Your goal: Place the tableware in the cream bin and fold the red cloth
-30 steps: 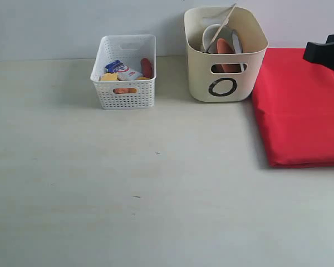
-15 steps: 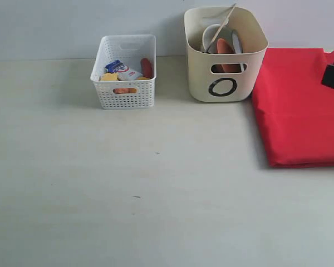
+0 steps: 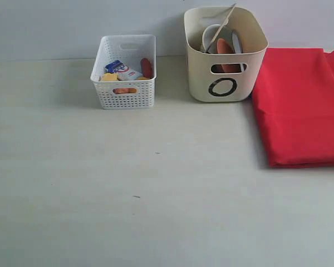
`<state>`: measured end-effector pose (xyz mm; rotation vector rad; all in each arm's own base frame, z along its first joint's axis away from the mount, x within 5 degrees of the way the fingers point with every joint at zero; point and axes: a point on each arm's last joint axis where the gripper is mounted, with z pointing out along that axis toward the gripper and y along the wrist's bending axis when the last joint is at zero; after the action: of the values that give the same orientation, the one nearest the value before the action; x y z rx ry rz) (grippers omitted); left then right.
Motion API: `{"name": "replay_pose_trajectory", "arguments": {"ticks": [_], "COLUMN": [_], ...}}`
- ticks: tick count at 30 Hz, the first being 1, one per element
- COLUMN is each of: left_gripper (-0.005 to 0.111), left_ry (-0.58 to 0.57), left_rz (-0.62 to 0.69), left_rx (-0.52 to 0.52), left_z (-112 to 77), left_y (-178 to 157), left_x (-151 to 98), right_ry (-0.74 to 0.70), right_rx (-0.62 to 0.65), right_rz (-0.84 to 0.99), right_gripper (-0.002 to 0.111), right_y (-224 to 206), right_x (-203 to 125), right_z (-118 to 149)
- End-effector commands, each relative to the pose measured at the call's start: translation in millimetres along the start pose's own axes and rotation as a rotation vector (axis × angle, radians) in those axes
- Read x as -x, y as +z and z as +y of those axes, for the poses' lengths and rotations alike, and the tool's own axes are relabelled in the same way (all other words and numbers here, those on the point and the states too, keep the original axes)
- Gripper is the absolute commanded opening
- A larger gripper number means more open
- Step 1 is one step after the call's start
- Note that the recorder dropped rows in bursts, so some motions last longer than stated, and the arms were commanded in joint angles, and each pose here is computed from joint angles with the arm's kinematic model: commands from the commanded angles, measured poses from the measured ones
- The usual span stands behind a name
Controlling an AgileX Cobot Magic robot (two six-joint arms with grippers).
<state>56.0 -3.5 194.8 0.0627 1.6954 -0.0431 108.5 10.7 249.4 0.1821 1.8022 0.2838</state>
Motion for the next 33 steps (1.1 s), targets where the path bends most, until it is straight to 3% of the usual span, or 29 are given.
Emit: {"name": "replay_pose_trajectory", "arguments": {"ticks": [1, 8, 18, 33], "left_gripper": [0.000, 0.000, 0.000, 0.000], "left_ry": [-0.006, -0.004, -0.004, -0.004], "left_rz": [-0.005, -0.005, -0.005, -0.005], "left_rx": [0.001, 0.001, 0.001, 0.001], "left_z": [0.0, 0.0, 0.0, 0.0], "left_y": [-0.3, -0.3, -0.3, -0.3], "left_x": [-0.5, -0.5, -0.5, -0.5], "right_ry": [-0.012, -0.040, -0.051, -0.100], "right_rx": [-0.005, 0.047, 0.068, 0.044], "right_rz": [0.028, -0.161, -0.241, -0.160], "right_gripper": [0.000, 0.000, 0.000, 0.000], "right_y": [-11.6, -28.4, -38.1, -39.8], "right_x": [-5.7, -26.8, -48.9, -58.3], "right_z": [-1.4, -8.2, -15.0, -17.7]}}
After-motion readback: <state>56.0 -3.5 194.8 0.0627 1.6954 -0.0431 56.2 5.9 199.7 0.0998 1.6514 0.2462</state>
